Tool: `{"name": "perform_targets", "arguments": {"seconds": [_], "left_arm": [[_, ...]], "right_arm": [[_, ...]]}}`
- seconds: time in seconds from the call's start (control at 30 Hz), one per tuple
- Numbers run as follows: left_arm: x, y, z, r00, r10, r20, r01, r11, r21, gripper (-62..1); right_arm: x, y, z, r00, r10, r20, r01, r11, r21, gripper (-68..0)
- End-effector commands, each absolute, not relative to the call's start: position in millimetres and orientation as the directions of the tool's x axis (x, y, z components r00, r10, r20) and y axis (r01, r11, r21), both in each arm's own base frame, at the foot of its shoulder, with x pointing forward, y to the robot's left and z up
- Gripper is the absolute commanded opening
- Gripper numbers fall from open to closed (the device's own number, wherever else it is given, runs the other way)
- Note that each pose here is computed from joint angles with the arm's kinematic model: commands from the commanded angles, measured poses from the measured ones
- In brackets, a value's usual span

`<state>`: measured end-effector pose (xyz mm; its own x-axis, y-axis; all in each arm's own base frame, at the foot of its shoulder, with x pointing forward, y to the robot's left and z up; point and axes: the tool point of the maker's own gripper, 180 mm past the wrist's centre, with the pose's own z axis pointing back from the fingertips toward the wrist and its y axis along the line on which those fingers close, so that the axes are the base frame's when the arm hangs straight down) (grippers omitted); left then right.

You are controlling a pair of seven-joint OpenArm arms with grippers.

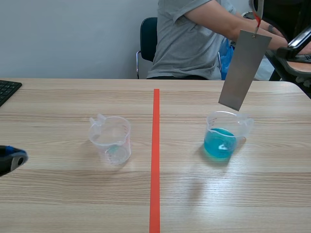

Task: Do the redox reaction experiment.
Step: 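Raise the plate and point at it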

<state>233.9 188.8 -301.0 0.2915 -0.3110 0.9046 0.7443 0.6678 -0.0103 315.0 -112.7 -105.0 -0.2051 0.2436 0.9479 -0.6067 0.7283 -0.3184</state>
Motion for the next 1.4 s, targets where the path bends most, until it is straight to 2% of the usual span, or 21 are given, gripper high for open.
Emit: {"name": "perform_targets", "arguments": {"seconds": [0.0,0.07,0.27,0.53,0.7,0.87,1.17,1.37], "left_arm": [[251.6,177.8,-286.3,0.235,-0.292,0.927,0.753,0.658,0.017,-55.8],[263.0,167.3,-282.1,0.21,-0.304,0.929,0.771,0.636,0.034,-55.8],[290.2,119.1,-266.8,0.124,-0.269,0.955,0.82,0.57,0.054,-55.8],[312.9,35.2,-268.9,0.081,-0.311,0.947,0.894,0.443,0.069,-55.8],[329.5,-12.6,-256.5,0.032,-0.274,0.961,0.918,0.389,0.081,-55.8],[354.2,-42.6,-248.9,0.015,-0.242,0.97,0.918,0.388,0.082,-55.8],[387.0,-69.8,-247.6,0.024,-0.174,0.984,0.898,0.436,0.055,-55.8],[384.8,-92.8,-259.1,0.019,-0.2,0.98,0.914,0.401,0.064,-55.8]], "right_arm": [[313.8,-112.6,-93.6,-0.241,0.238,0.941,-0.606,0.72,-0.337,-66.0],[313.8,-112.6,-93.6,-0.241,0.238,0.941,-0.606,0.72,-0.337,-66.0],[313.8,-112.6,-93.6,-0.241,0.238,0.941,-0.606,0.72,-0.337,-66.0],[313.8,-112.6,-93.7,-0.241,0.238,0.941,-0.606,0.72,-0.337,-66.0],[313.9,-112.7,-94.3,-0.238,0.24,0.941,-0.606,0.72,-0.337,-66.0],[314.1,-112.9,-94.9,-0.235,0.243,0.941,-0.606,0.72,-0.337,-66.0],[314.1,-112.9,-95.0,-0.235,0.243,0.941,-0.606,0.72,-0.337,-66.0],[314.2,-112.9,-94.9,-0.235,0.243,0.941,-0.606,0.72,-0.337,-66.0]]}}
